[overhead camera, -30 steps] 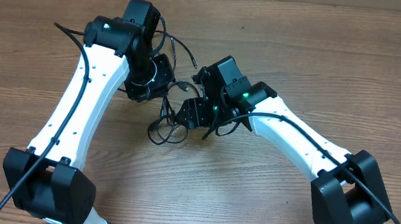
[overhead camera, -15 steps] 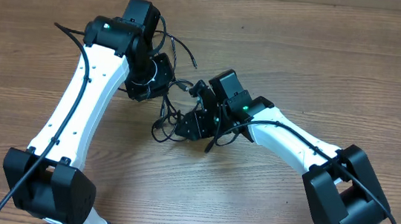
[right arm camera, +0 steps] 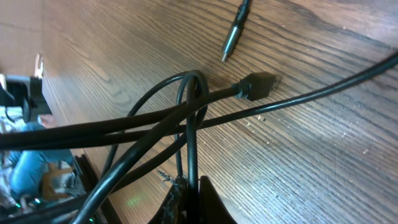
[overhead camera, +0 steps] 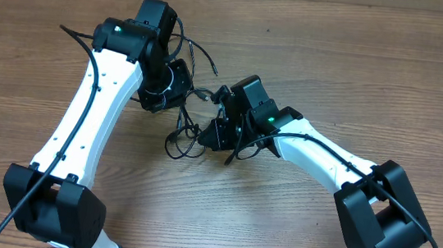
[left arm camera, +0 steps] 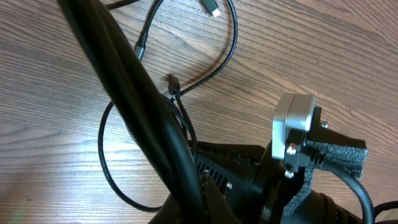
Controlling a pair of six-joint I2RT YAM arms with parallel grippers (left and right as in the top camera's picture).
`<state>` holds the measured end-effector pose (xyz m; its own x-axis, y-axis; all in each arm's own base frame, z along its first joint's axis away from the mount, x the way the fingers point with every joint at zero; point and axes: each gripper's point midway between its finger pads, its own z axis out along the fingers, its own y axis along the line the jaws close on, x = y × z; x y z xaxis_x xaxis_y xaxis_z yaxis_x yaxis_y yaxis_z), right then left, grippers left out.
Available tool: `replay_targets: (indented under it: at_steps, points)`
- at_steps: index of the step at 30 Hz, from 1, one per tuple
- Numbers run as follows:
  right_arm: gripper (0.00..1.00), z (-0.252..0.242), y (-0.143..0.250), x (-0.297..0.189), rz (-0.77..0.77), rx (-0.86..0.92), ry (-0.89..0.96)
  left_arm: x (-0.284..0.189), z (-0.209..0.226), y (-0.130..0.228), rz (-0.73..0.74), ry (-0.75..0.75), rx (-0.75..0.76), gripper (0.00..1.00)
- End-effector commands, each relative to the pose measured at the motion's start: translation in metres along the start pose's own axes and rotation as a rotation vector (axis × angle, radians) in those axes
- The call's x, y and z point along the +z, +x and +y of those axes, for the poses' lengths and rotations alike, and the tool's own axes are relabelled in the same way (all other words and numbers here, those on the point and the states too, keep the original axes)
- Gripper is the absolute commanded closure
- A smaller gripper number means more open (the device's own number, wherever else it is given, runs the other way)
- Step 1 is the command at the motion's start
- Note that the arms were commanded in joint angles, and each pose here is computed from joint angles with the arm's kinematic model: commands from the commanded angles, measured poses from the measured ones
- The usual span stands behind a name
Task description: Untangle cables
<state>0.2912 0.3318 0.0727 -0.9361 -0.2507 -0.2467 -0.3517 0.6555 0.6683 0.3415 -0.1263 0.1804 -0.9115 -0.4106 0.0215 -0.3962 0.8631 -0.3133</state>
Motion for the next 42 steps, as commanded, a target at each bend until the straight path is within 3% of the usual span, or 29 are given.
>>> replay_targets:
  at_steps: [1, 8, 22, 31, 42]
  points:
    - [0.96, 0.001, -0.001, 0.000, -0.003, 0.057, -0.011, -0.004, 0.001, 0.003, -0.012, -0.002, 0.005, 0.96]
    - [0.96, 0.030, -0.009, -0.012, -0.003, 0.020, -0.112, -0.004, 0.002, 0.003, -0.012, -0.007, 0.004, 0.96]
    - [0.96, 0.096, -0.034, -0.081, -0.197, -0.149, -0.203, -0.004, 0.006, 0.002, -0.020, -0.029, 0.002, 0.95]
    - [0.96, 0.100, -0.038, -0.086, -0.222, -0.141, -0.207, -0.004, 0.007, 0.004, -0.014, -0.034, 0.000, 0.96]
    - [0.96, 0.095, -0.055, -0.096, -0.273, -0.005, -0.220, -0.004, 0.012, 0.003, -0.020, -0.058, -0.002, 0.96]
